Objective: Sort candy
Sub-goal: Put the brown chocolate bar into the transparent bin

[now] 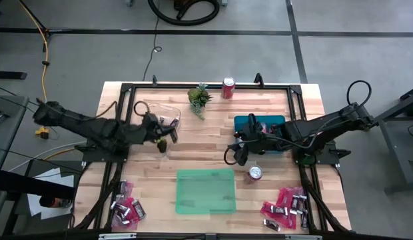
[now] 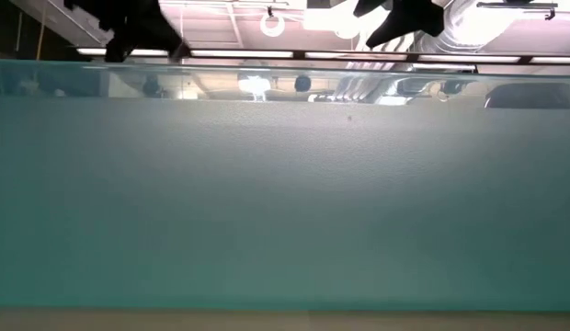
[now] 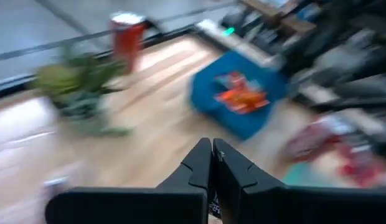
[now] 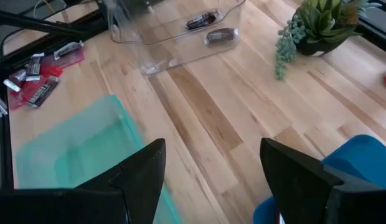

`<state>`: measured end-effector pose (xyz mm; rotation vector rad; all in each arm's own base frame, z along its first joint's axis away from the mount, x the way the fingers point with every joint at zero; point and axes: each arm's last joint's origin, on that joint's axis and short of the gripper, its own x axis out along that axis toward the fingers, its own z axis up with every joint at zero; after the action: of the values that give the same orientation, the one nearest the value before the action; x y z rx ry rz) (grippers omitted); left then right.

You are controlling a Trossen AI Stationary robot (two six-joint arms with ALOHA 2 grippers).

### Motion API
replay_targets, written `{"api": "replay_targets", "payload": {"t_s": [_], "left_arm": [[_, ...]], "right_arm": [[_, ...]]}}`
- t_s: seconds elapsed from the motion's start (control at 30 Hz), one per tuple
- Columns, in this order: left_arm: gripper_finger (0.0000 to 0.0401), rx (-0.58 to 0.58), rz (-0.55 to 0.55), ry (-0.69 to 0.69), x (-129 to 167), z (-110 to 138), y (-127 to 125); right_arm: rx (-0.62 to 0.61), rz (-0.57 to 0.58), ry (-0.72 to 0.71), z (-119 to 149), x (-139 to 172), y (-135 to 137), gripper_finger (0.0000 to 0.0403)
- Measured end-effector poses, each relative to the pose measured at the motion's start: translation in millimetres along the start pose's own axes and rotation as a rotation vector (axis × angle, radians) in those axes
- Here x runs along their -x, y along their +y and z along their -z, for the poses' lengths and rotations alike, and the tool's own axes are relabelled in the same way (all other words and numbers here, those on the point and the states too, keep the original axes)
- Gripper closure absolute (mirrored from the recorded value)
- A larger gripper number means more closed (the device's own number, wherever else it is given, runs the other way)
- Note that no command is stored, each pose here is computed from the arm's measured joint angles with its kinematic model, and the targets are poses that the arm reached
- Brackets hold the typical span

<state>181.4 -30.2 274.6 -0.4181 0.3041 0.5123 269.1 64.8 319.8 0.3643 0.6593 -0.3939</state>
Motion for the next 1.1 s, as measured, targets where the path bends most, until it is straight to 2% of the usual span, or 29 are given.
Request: {"api": "replay_targets", "payload": {"t_s": [0.2,0.27,0.4,0.57,0.7,0.8,0.93,1.1], "left_arm": [[0.0401,-0.114,-0.303,0.283,-0.9,-10.8,41.7],[0.0401,-0.135,-0.355,0.41,-5.8,-6.5,54.4],[0.0401,-0.226,-0.328,0.656,-24.9,10.4,68.3],[0.0401,-0.413,-0.309,0.835,-52.9,27.3,70.2],[0.0401,-0.44,-0.306,0.966,-71.8,43.8,70.6],[0.0401,-0.454,-0.349,1.045,-84.0,56.7,73.0],[0.0401,-0.482,-0.418,1.12,-95.7,70.7,77.3],[0.0401,-0.501,-0.448,1.185,-103.6,82.1,80.5]], "right_arm": [[-0.008,-0.001,0.005,0.4,0.0,-0.1,0.0147],[0.002,0.004,0.001,-0.1,-0.3,-0.7,0.0147],[0.004,0.014,-0.004,-0.9,-0.7,-1.8,0.0147],[-0.002,0.021,-0.01,-1.1,-0.6,-2.0,0.0147],[-0.002,0.022,-0.011,-1.1,-0.6,-2.1,0.0147],[-0.002,0.025,-0.013,-1.2,-0.6,-2.1,0.0147],[-0.003,0.025,-0.013,-1.2,-0.6,-2.1,0.0147],[-0.004,0.025,-0.014,-1.2,-0.6,-2.1,0.0147]]}}
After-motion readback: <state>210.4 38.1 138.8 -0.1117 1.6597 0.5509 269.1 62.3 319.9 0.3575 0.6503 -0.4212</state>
